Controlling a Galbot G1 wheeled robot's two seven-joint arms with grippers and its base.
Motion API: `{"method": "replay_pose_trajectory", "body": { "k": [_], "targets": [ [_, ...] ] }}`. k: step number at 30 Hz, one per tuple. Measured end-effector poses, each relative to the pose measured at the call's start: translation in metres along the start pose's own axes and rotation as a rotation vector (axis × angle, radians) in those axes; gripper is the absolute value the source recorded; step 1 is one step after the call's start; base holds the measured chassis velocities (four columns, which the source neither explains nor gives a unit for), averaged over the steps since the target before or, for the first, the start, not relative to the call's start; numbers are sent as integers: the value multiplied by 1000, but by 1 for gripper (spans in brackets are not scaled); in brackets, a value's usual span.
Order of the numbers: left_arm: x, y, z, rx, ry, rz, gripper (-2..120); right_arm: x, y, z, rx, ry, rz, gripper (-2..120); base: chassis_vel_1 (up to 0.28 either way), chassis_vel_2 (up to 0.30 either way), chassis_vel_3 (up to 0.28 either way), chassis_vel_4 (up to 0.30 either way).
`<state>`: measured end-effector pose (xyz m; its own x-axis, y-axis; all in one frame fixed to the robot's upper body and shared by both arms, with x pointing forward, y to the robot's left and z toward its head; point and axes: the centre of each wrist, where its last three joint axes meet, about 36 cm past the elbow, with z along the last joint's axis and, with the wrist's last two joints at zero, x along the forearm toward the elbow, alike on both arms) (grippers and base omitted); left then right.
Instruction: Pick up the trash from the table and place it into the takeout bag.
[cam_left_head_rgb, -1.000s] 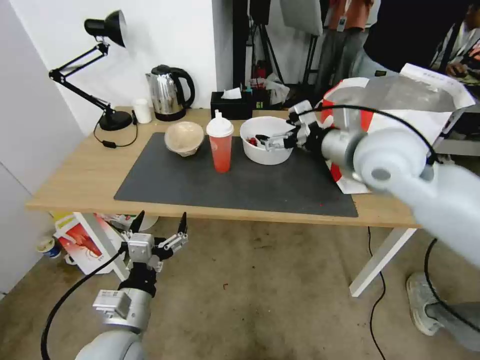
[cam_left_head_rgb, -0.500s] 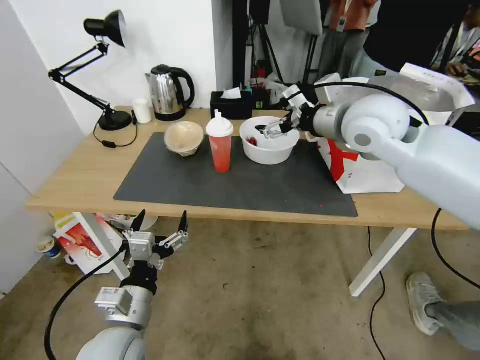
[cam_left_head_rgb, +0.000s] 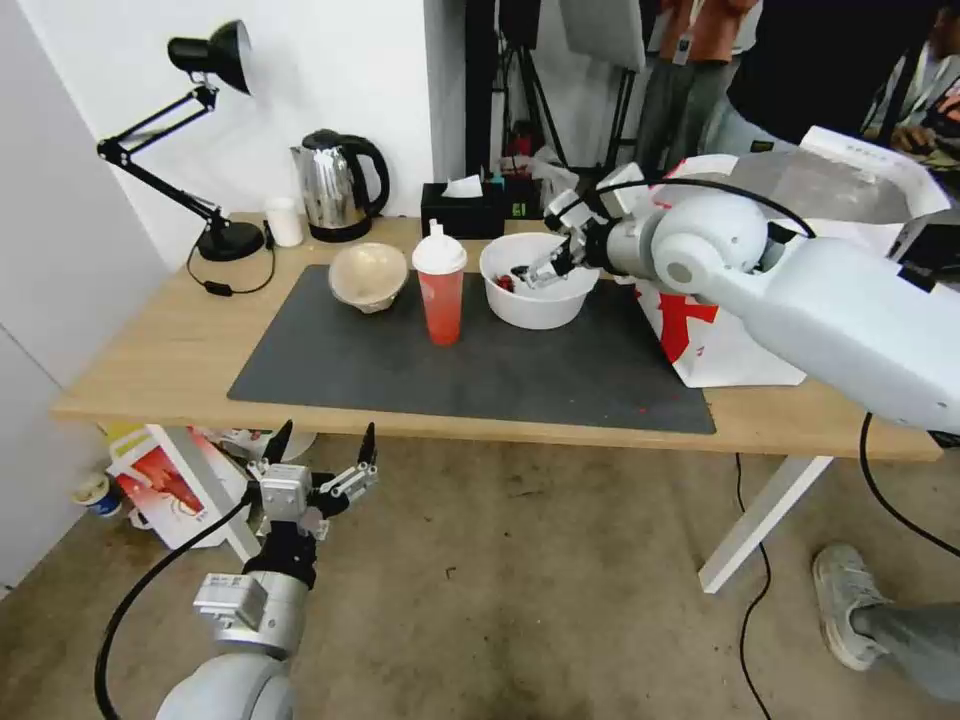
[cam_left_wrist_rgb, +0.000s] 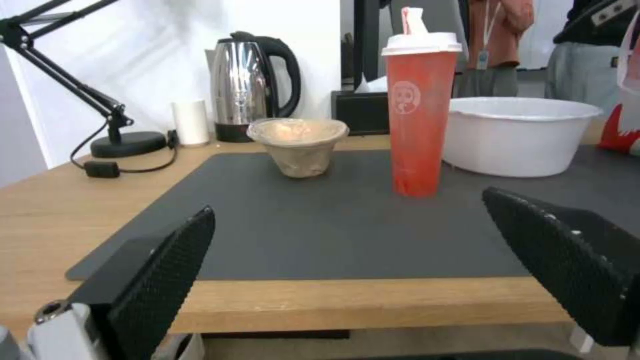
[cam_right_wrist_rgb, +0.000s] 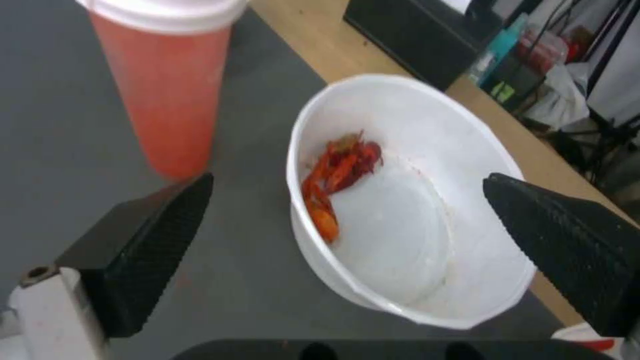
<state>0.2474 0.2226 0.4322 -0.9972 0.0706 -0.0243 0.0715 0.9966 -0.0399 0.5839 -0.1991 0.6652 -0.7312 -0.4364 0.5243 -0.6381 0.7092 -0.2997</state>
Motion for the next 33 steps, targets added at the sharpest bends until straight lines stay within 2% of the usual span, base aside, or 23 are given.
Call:
{"method": "replay_pose_trajectory", "body": {
  "k": [8,23,33],
  "targets": [
    [-1,-1,3,1,-8,1,100,-8,-1,9,1,36,4,100,0,0,0,0],
    [-2,-3,6,4,-7,8,100,-29,-11,4,10,65,-28,100,0,0,0,0],
    [-4,-4,7,-1,-8,8,100,-61,-15,16,-7,114,-59,100,0,0,0,0]
  ]
}}
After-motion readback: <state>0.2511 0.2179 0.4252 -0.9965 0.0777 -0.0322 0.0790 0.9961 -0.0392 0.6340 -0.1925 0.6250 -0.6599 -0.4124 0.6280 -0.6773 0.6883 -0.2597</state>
